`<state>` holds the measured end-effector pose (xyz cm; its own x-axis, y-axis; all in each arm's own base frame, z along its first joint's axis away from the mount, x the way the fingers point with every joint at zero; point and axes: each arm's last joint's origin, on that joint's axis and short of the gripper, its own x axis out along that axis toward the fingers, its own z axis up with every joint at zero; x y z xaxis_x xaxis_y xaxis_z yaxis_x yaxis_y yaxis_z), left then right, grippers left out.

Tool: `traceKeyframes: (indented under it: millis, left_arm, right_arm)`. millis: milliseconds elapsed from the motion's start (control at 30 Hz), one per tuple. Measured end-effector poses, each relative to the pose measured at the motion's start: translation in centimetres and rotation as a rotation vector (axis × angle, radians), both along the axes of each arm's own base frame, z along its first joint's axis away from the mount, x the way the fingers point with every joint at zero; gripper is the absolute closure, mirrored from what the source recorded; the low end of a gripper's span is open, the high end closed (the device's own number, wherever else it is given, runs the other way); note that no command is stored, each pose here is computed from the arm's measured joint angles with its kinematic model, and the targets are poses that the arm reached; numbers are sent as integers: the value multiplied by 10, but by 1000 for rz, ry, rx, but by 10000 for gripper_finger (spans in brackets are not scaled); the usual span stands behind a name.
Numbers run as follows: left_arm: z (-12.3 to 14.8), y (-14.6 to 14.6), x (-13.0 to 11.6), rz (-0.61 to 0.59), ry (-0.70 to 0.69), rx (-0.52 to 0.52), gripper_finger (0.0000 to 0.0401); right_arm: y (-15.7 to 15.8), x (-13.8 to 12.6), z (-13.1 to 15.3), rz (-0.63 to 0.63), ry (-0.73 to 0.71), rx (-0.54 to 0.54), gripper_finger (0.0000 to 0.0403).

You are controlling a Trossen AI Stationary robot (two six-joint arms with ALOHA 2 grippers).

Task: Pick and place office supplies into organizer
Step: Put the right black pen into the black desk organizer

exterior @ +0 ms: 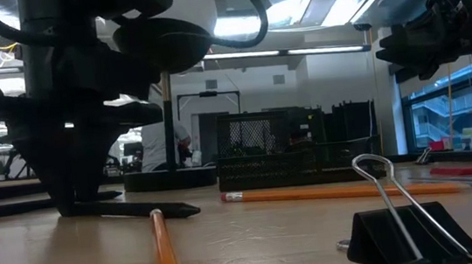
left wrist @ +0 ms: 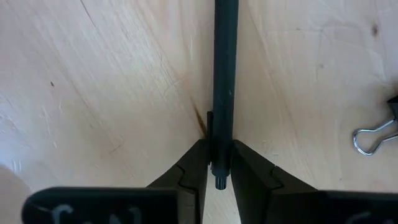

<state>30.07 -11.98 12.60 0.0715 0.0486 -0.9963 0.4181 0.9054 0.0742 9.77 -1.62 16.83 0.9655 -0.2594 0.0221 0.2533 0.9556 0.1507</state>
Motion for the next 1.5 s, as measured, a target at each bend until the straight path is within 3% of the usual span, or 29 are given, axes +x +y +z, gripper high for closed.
traceKeyframes:
  millis: [733,900,1100,1233,1333,1500]
  left_arm:
    - [40,0,11,17,-194,164,350]
    - [63,-4,16,-54,-271,325,350]
    - [93,-7,24,-169,-378,693,356]
    - [102,0,28,-183,-395,900,359]
    - [104,7,30,-181,-381,981,359]
    - [105,21,35,-184,-336,1020,366]
  right_arm:
    - [0,0,0,0,0,0,241]
    - [0,0,0,0,0,0,241]
    - [0,0,0,0,0,0,241]
    - [0,0,0,0,0,0,241]
    - [0,0,0,0,0,0,241]
    - [0,0,0,0,0,0,241]
